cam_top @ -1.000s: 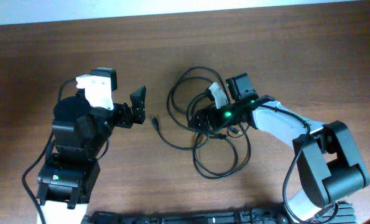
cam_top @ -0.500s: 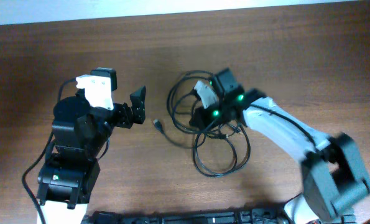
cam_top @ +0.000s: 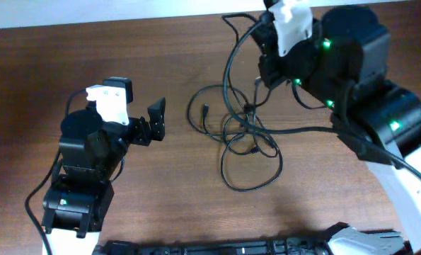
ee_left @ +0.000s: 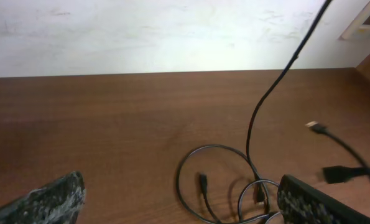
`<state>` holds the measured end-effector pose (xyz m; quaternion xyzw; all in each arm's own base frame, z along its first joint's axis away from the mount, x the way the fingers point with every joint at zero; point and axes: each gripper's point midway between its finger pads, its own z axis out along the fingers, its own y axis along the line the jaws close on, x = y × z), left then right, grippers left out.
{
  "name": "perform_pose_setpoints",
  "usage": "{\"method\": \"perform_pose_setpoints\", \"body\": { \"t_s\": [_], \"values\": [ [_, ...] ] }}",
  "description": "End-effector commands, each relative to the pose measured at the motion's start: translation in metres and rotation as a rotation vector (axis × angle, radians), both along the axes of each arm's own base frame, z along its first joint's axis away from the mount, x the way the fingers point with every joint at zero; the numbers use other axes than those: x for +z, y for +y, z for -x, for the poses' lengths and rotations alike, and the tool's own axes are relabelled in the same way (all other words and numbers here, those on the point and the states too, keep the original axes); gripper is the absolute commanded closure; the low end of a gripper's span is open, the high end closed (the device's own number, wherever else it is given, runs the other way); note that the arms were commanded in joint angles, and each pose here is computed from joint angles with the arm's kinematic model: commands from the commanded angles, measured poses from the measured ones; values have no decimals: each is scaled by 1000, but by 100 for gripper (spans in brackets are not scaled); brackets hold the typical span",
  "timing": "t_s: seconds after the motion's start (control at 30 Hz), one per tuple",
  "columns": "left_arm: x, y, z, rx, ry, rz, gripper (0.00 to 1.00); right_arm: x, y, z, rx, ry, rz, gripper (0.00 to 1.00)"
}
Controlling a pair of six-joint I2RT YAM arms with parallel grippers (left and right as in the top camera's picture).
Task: Untangle cables
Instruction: 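Lift the grasped cable with the right gripper and carry it to the right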
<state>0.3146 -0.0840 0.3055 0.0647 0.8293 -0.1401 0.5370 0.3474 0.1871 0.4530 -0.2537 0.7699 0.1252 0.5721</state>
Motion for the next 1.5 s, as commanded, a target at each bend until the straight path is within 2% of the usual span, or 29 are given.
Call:
{"method": "perform_pose_setpoints", "body": {
  "t_s": [0.0, 0.07, 0.17, 0.3, 0.43, 0.53, 0.63, 0.8, 0.93, 1.0, 1.07, 1.1, 1.17, 1.3, 1.37, 1.47],
  "values": [
    [1, 1, -1, 1, -9, -16, 1, 10, -46, -4, -199, -77, 161, 96],
    [1, 1, -1, 1, -9, -16, 1, -9, -71, -7, -318, -29, 276, 96],
    [1, 1, -1, 2, -9, -17, 1, -62, -119, -4, -513, 151, 553, 96],
    [1, 1, -1, 2, -9, -17, 1, -93, -138, -9, -548, 270, 644, 96],
    [1, 1, -1, 1, -9, -16, 1, -104, -143, -7, -517, 328, 623, 96],
    [1, 1, -1, 1, -9, -16, 1, -129, -144, 14, -422, 473, 618, 96],
    [1, 1, -1, 1, -9, -16, 1, -145, -157, 28, -424, 569, 651, 96],
    [1, 1, -1, 1, -9, -16, 1, -146, -194, 23, -550, 600, 599, 96],
    [1, 1, -1, 1, -9, -16, 1, -134, -234, 9, -772, 568, 409, 96],
    [1, 1, -1, 2, -9, -17, 1, -125, -233, 4, -779, 529, 385, 96],
    [1, 1, -1, 1, -9, -16, 1, -85, -219, -5, -737, 389, 285, 96],
    [1, 1, -1, 1, -9, -16, 1, -61, -212, -7, -712, 312, 228, 96],
    [1, 1, -1, 1, -9, -16, 1, 14, -206, -5, -693, 57, 97, 96],
    [1, 1, -1, 1, -9, -16, 1, 141, -208, 26, -700, -402, -101, 96],
    [1, 1, -1, 1, -9, -16, 1, 184, -209, 45, -696, -565, -172, 96],
    [1, 1, -1, 2, -9, -17, 1, 224, -209, 59, -685, -730, -244, 96]
  ]
}}
